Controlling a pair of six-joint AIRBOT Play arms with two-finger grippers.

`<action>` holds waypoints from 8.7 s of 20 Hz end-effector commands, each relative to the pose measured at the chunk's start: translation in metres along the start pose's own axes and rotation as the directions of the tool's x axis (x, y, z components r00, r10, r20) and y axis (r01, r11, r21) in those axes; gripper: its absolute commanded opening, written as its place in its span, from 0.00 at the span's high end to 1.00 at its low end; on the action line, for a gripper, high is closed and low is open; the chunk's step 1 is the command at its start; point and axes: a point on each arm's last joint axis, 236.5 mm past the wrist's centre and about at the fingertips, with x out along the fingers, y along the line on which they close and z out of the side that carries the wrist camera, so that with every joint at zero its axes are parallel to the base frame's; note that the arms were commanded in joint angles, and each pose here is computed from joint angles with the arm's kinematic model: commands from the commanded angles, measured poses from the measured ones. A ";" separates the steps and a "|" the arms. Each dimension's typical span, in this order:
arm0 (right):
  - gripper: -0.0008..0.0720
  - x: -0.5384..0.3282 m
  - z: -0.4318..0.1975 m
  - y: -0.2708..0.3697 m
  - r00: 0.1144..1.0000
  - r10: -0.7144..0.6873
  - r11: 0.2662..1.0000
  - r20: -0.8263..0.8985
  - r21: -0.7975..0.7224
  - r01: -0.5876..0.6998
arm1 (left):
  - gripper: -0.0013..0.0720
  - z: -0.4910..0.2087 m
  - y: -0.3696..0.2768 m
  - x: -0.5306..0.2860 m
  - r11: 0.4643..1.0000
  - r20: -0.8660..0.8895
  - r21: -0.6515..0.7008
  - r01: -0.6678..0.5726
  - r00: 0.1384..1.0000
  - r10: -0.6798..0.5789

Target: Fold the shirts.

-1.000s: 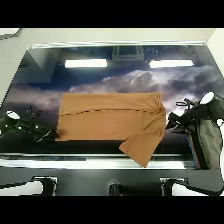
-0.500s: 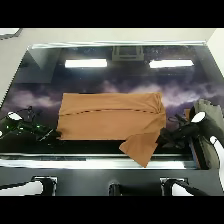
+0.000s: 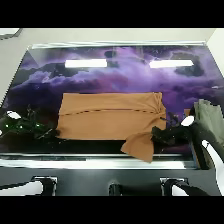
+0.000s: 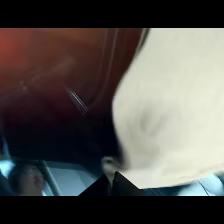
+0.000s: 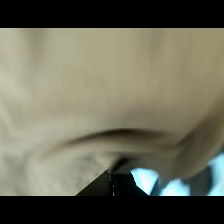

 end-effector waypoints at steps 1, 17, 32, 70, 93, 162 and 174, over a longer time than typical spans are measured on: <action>0.93 -0.041 0.025 0.027 0.997 0.020 0.993 0.076 -0.122 -0.010 | 0.95 0.016 -0.026 -0.037 0.997 0.057 0.065 0.030 0.998 -0.034; 0.92 -0.044 0.251 0.085 0.907 0.174 0.977 0.384 0.051 -0.209 | 0.95 0.222 -0.089 -0.047 0.992 0.266 0.122 0.030 0.962 -0.062; 0.01 -0.060 0.201 -0.009 0.983 0.142 0.989 0.118 0.029 -0.146 | 0.06 0.189 -0.071 -0.113 0.994 0.212 0.112 0.007 0.977 -0.031; 0.93 -0.239 0.000 0.197 0.954 0.246 0.951 0.172 -0.233 -0.204 | 0.95 -0.101 -0.423 0.198 0.718 -0.461 0.500 0.484 0.851 -0.253; 0.72 0.050 0.076 0.367 0.773 0.633 0.773 -0.041 0.090 -0.629 | 0.95 0.096 -0.307 -0.252 0.765 0.425 0.633 0.121 0.771 -0.474; 0.93 -0.249 -0.090 -0.219 0.959 -0.274 0.588 -0.067 0.778 0.222 | 0.94 0.102 -0.288 -0.233 0.757 0.410 0.652 0.044 0.820 -0.401; 0.21 -0.244 -0.089 -0.243 0.933 -0.354 0.584 -0.065 0.764 0.275 | 0.95 0.102 -0.288 -0.232 0.758 0.408 0.651 0.047 0.820 -0.401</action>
